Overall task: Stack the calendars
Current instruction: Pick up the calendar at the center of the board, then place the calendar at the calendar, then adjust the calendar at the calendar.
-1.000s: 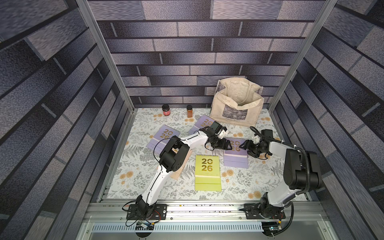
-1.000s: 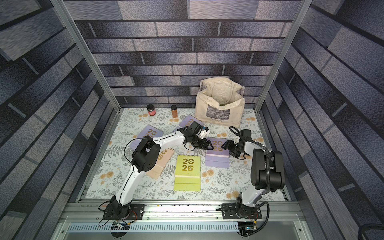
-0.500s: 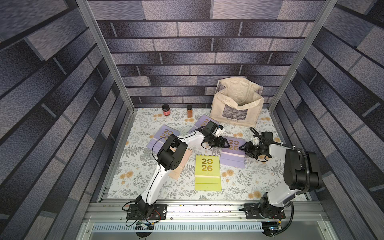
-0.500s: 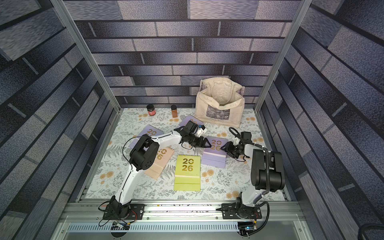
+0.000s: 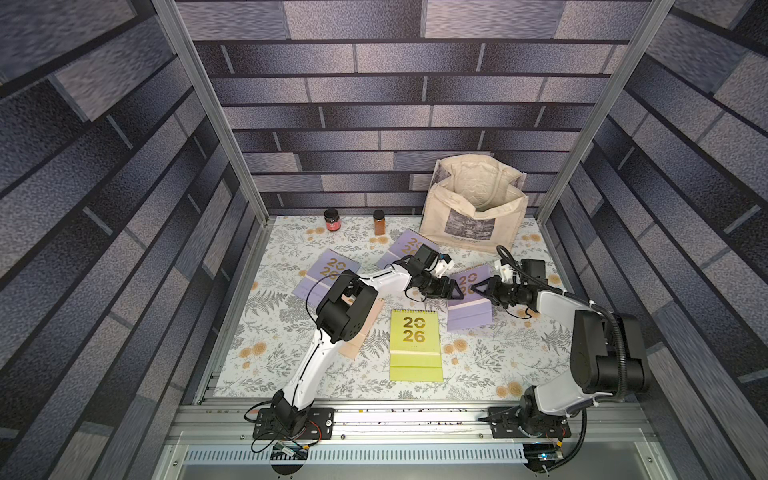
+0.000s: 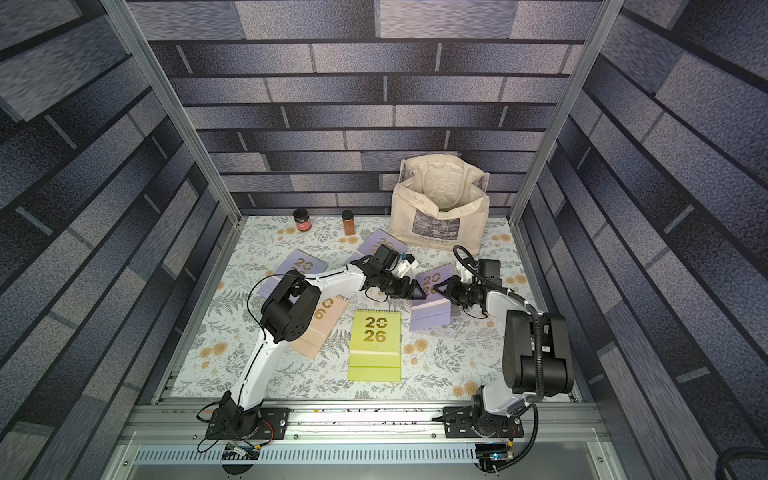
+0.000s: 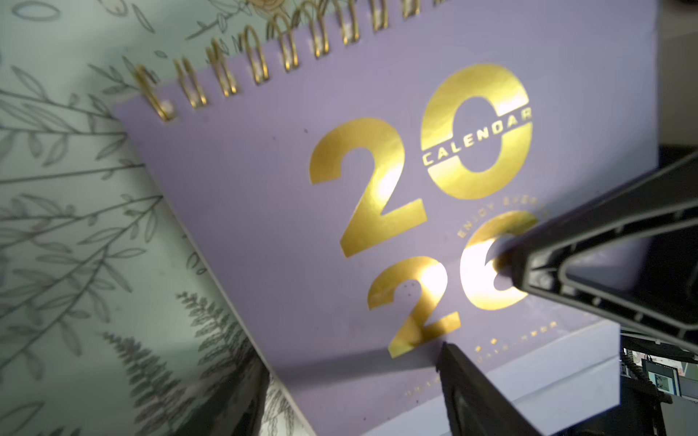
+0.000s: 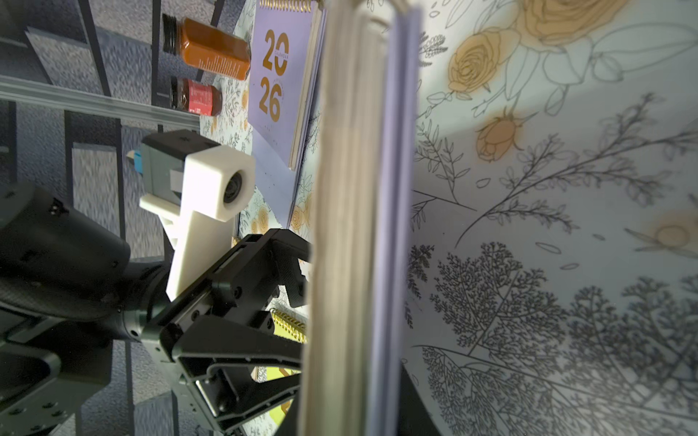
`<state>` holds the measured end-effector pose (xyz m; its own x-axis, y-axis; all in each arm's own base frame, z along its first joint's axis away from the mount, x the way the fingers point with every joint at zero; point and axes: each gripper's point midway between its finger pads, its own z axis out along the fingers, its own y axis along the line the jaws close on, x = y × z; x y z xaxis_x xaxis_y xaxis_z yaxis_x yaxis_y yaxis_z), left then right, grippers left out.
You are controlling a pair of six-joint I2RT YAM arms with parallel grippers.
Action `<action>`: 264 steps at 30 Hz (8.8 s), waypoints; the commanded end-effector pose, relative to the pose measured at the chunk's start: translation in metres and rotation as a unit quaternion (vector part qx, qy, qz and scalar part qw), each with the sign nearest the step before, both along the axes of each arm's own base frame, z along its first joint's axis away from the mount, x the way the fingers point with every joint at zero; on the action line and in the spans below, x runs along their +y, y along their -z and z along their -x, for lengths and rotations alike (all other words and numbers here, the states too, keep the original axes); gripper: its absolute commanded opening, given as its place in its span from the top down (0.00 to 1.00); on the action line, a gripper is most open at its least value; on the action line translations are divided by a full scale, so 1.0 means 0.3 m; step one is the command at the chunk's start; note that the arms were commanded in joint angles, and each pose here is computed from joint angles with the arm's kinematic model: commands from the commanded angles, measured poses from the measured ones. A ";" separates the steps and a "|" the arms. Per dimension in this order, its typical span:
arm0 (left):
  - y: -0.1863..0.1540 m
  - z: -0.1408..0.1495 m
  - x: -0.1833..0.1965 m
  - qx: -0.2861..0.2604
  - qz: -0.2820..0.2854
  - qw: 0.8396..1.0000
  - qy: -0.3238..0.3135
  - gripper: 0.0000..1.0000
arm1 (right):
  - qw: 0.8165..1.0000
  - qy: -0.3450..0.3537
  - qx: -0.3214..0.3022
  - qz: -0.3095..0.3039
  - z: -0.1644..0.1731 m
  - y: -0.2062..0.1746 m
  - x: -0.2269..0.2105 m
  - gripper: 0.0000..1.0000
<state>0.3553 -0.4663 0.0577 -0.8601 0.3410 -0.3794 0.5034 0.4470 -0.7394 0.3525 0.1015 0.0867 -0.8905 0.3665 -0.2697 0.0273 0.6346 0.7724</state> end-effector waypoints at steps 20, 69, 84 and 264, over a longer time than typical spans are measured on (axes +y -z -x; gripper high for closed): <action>-0.286 -0.141 0.250 -0.084 0.016 0.994 -0.072 0.00 | 0.997 -0.015 -0.075 0.000 0.055 -0.289 0.032 1.00; -0.195 0.349 0.739 -0.266 0.049 0.950 -0.153 0.00 | 0.995 -0.079 -0.030 -0.053 0.388 0.012 0.587 1.00; -0.169 0.361 0.703 -0.239 0.055 0.961 -0.131 0.00 | 0.996 -0.070 -0.015 -0.060 0.421 0.049 0.580 1.00; -0.019 0.479 0.629 -0.163 -0.010 0.985 -0.050 0.00 | 0.959 -0.150 0.057 0.234 0.288 0.074 0.506 0.00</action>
<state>0.2019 -0.2735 0.0574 -0.7486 0.2712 -0.6051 0.6423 0.5231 -0.5602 0.2641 0.2522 0.0644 -0.9680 -0.0316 -0.2491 -0.1348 0.9024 0.4093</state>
